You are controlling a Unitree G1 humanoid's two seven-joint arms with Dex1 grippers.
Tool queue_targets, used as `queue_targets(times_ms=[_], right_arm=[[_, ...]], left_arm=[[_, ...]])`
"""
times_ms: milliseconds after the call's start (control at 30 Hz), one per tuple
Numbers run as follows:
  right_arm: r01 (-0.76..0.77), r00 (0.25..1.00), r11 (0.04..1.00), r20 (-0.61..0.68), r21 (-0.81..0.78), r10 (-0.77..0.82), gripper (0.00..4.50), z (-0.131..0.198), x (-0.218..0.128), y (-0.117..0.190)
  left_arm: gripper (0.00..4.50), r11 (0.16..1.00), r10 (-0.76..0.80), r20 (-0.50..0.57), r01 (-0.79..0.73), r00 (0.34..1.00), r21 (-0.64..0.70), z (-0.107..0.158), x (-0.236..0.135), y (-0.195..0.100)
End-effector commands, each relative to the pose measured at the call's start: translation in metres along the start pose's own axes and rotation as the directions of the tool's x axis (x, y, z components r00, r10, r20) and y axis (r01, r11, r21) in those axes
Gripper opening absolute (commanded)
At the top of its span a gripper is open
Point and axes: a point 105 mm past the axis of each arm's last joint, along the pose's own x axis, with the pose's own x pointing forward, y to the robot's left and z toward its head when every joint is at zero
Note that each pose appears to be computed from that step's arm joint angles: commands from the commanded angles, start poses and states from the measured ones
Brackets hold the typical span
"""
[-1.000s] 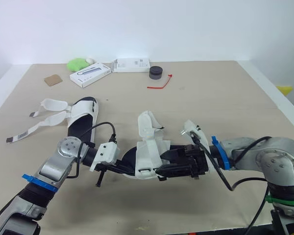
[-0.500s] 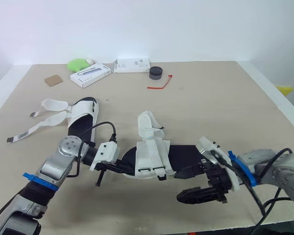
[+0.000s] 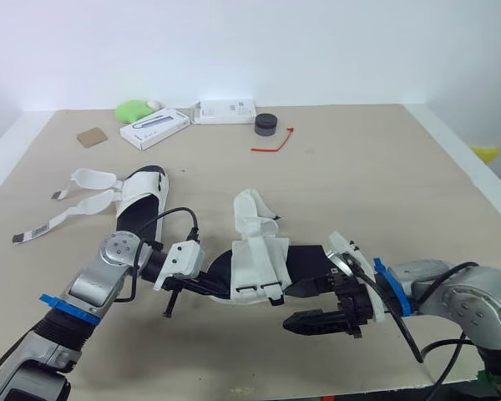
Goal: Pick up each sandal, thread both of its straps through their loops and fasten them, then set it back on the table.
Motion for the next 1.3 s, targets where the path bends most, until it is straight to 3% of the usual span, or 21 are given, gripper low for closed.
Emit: queue_targets(times_ms=[33,533,633,867,1300], right_arm=[[0.013,1.000,1.000,0.003,-0.020,-0.013,4.33,0.006,0.004,-0.004],[-0.030,0.999,0.999,-0.026,-0.029,0.029,4.33,0.014,0.012,-0.003],[-0.021,0.999,1.000,-0.027,-0.014,0.021,3.50,0.014,0.012,-0.006],[-0.038,0.999,0.999,-0.025,-0.010,0.037,0.12,0.017,0.013,-0.006],[-0.144,0.977,0.989,-0.154,0.041,0.149,0.04,-0.004,0.006,0.012]], left_arm=[[0.00,1.000,-0.013,-0.038,0.012,0.999,-0.021,-0.007,0.002,-0.004],[0.00,1.000,-0.015,-0.044,0.014,0.999,-0.023,-0.009,0.002,-0.006],[0.00,1.000,-0.016,-0.044,0.015,0.999,-0.024,-0.010,0.003,-0.007],[0.00,1.000,-0.016,-0.048,0.015,0.999,-0.022,-0.011,0.002,-0.007],[0.00,0.999,0.015,-0.024,-0.015,1.000,-0.028,-0.010,0.002,-0.004]])
